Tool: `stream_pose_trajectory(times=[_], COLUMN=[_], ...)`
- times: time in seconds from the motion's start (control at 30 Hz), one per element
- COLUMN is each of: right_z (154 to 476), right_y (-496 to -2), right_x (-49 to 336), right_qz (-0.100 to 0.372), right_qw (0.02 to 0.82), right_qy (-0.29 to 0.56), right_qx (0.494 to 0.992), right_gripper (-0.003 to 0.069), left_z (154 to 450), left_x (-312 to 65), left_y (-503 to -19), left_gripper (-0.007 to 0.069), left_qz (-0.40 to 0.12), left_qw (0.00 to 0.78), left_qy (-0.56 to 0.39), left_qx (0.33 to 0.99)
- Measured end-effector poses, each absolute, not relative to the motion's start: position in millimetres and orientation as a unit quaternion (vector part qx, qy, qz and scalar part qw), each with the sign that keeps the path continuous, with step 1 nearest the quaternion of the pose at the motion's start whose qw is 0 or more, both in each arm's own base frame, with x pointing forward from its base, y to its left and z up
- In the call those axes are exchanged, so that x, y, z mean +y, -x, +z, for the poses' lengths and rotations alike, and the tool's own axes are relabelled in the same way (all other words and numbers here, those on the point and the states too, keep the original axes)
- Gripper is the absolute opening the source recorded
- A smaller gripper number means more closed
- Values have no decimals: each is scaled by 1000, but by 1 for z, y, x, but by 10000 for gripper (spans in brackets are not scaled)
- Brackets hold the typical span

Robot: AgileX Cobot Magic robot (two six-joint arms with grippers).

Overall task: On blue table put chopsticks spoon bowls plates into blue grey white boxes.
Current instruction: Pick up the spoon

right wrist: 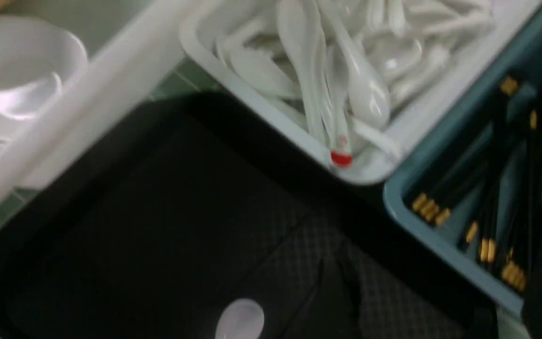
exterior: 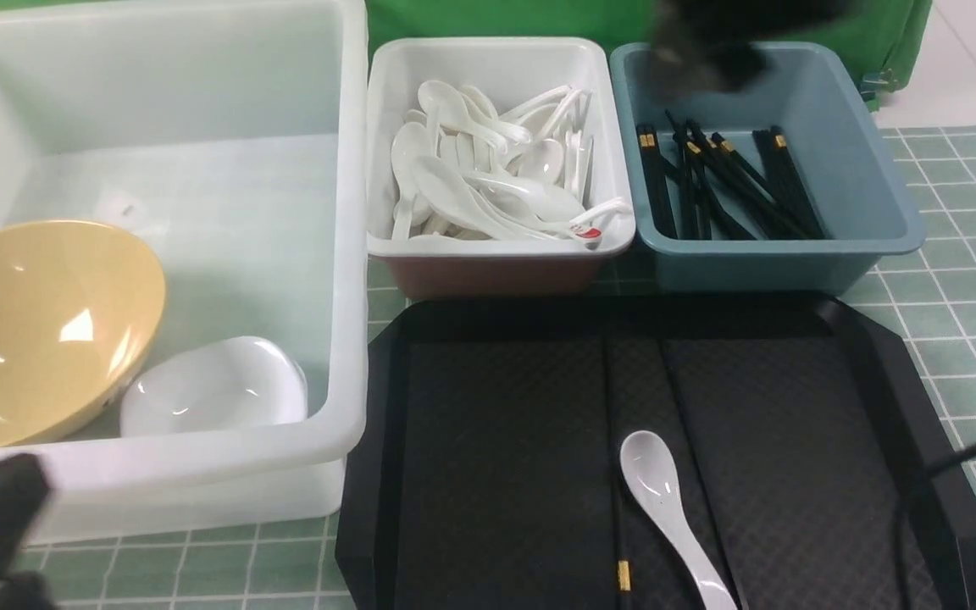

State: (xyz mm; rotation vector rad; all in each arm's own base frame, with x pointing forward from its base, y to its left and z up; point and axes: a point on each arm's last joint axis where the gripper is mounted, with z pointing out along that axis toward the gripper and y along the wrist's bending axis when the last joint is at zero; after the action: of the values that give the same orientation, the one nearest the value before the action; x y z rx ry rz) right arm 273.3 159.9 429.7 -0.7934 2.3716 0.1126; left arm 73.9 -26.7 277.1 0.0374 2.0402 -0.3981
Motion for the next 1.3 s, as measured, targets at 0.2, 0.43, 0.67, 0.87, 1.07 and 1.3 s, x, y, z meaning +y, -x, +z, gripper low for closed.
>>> stream_pose_trajectory(times=[0.2,0.43,0.67,0.87,1.07,1.3], right_z=[349,271,244,243,240,241], right_y=[-238,-200,-190,-200,-209,-211], right_x=[137,114,84,73,73,73], right_qz=[27,27,-68,-76,-49,-44], right_qw=[214,180,152,183,244,255], right_qy=[298,266,251,210,191,187], right_qx=[930,947,954,957,949,948], right_gripper=[538,538,538,538,538,538], left_z=[313,314,299,280,233,190], left_x=[-66,-126,-224,-266,-300,-320], left_y=[-124,-185,-217,-239,-275,-299], left_gripper=[20,20,43,186,390,402], left_qz=[-305,-355,-255,-187,-166,-155], left_qw=[406,280,180,175,161,169], left_qy=[-129,-256,-412,-461,-474,-483], left_qx=[852,855,856,850,849,845])
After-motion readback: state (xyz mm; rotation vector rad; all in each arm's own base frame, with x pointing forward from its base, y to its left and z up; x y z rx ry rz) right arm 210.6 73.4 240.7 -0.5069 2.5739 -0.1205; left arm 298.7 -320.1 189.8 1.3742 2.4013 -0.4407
